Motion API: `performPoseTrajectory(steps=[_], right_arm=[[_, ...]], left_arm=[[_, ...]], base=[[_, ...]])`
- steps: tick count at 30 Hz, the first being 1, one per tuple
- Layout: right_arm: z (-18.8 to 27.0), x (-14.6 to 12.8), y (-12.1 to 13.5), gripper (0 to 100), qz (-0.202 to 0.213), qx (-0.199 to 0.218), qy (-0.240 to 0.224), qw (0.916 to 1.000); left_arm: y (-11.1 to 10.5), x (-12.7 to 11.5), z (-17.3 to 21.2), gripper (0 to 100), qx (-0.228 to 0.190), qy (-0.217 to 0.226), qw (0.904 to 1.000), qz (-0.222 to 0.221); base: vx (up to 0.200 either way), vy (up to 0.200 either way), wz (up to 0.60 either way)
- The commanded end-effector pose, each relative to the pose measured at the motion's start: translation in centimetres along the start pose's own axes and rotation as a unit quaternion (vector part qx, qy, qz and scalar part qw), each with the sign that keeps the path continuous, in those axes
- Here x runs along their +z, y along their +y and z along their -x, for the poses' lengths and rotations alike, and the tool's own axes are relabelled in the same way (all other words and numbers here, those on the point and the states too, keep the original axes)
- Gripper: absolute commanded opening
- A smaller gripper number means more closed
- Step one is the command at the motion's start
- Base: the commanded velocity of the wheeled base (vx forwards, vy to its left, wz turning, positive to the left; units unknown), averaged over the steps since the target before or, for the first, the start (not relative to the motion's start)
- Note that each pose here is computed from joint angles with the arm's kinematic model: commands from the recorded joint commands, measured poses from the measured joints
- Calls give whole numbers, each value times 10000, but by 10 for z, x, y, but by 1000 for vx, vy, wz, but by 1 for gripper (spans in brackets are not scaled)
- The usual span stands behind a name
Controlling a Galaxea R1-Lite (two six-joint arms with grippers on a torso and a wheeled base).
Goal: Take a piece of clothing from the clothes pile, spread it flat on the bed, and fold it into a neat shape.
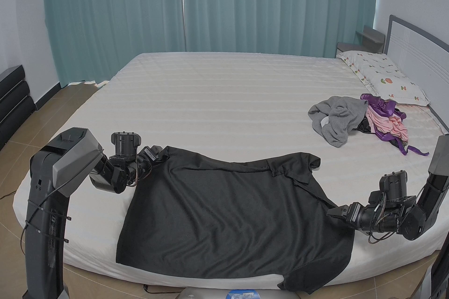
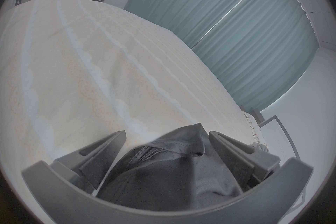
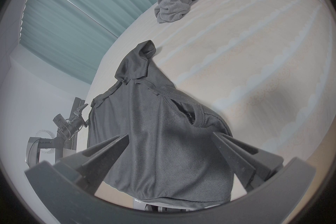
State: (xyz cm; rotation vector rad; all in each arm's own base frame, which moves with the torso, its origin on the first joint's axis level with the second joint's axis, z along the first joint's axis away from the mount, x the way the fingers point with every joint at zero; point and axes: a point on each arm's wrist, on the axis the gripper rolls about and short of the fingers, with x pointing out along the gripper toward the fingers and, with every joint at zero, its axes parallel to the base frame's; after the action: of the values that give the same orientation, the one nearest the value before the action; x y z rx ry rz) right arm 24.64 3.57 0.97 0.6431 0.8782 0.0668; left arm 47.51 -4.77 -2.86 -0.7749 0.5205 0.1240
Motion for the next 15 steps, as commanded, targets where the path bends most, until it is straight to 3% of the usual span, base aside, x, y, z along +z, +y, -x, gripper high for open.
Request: performPoseTrajectory(steps=[1, 3, 4, 15], right_arm=[[0, -1, 0, 100, 10, 3, 15, 10000], [0, -1, 0, 100, 10, -3, 10, 10000], [0, -1, 0, 100, 8, -2, 21, 10000], [5, 4, 2, 100, -5, 54, -117, 9999]], left_arm=[[-2, 3, 6, 100, 0, 0, 10000, 17], [-2, 6, 7, 100, -20, -57, 10000, 36], [-2, 9, 8, 0, -50, -103, 9999, 44], [-1, 1, 13, 0, -70, -38, 9997, -240]], base=[[0, 0, 0], [0, 0, 0], [0, 0, 0], [0, 0, 0]])
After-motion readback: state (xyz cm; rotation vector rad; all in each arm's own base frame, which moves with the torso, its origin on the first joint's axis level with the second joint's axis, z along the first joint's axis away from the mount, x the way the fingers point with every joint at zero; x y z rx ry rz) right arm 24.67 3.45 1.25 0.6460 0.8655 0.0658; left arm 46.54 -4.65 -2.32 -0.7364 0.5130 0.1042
